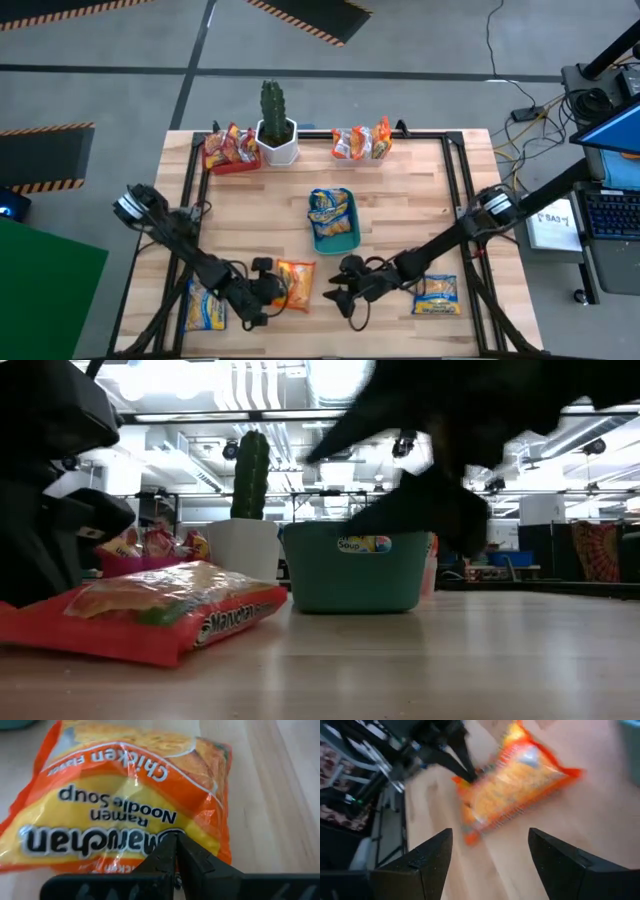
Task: Sort Maruchan noodles
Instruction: Put the orange noodle pack into the transparent bin
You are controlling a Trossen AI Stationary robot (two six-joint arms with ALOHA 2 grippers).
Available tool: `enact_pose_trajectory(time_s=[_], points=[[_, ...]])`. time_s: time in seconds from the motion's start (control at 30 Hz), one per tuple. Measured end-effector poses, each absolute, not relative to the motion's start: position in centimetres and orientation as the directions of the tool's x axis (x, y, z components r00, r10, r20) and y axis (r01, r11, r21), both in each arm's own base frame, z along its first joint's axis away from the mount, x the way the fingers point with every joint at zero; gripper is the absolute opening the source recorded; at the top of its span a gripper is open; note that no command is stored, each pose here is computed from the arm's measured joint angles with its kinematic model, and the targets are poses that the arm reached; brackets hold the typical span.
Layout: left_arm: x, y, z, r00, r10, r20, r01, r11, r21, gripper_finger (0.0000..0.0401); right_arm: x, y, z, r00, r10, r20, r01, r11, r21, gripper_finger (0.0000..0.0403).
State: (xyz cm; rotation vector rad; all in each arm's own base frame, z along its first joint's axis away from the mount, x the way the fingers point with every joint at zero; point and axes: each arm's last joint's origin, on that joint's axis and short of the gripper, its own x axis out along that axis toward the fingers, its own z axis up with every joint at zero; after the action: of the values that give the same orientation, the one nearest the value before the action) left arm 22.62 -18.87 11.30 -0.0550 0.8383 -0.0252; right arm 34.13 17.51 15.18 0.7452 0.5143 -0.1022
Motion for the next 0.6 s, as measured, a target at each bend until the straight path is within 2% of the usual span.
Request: enact_pose_trajectory(time_s=[0.2, 0.37, 0.6], points=[[23.7, -19.8, 10.5, 0.74, -0.087, -0.667, 0.054, 0.996, -0.07, 0.0, 35.5, 18.1, 14.9, 0.831, 0.029, -0.556, 0.336, 0.769, 0.543, 0.0248], [23.6, -19.8, 11.4, 0.751, -0.092, -0.653, 0.075, 0.996, -0.055, 0.0, 36.4, 18.4, 14.4, 0.773, -0.033, -0.634, 0.412, 0.785, 0.462, 0.0247], [23.0, -19.5, 12.6, 0.75, -0.051, -0.659, 0.06, 0.998, -0.009, 0.0, 37.2, 18.8, 13.2, 0.749, -0.058, -0.66, 0.452, 0.773, 0.445, 0.0248]])
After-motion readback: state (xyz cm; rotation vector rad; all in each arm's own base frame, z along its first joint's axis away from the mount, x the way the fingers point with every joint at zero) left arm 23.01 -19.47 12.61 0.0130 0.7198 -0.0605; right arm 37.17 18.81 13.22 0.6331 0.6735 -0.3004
